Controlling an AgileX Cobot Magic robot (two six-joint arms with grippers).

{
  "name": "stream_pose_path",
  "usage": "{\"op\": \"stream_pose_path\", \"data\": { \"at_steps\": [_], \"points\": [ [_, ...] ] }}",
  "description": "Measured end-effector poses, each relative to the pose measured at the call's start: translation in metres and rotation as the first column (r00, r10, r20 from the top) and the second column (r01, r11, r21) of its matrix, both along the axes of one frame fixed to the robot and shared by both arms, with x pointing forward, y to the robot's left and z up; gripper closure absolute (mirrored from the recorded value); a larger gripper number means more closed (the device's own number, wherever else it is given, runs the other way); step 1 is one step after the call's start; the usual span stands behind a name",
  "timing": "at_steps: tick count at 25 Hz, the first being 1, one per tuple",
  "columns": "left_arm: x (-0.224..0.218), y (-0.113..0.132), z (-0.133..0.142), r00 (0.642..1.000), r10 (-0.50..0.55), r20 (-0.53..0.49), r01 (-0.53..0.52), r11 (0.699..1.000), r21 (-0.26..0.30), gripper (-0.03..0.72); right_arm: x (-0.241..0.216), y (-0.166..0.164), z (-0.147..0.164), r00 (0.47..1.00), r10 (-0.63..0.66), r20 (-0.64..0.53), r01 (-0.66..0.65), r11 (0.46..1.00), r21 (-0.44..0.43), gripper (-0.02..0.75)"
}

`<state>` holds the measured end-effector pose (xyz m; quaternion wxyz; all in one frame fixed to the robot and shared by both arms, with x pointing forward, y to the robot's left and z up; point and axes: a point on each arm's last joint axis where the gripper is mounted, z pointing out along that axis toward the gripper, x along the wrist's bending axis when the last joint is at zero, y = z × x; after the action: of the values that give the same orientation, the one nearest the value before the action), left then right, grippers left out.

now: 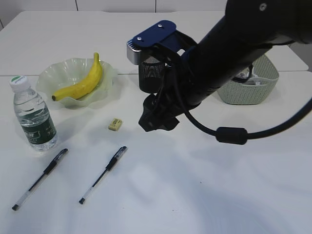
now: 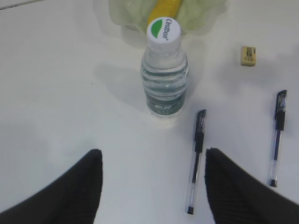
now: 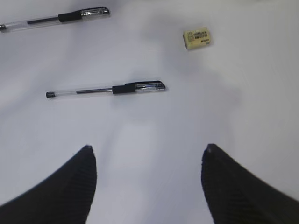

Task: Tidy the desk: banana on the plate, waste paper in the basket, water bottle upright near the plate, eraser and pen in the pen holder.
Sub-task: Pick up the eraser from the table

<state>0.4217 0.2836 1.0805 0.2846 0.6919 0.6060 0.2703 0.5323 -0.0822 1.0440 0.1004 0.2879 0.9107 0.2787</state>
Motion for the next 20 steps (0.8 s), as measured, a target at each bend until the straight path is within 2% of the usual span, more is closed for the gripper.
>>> {"op": "stream_pose_path", "data": {
  "at_steps": [12, 20],
  "points": [
    [0.015, 0.000, -0.008, 1.000, 0.002, -0.001, -0.002, 1.000, -0.014, 0.191, 0.035, 0.027, -0.007, 0.999, 0.038, 0.023, -0.039, 0.999, 0.036, 0.216],
    [0.020, 0.021, -0.008, 0.995, 0.097, 0.024, -0.097, 0.995, -0.029, 0.192, 0.050, 0.040, -0.019, 0.999, 0.053, 0.007, -0.053, 0.998, 0.046, 0.216]
  ]
}}
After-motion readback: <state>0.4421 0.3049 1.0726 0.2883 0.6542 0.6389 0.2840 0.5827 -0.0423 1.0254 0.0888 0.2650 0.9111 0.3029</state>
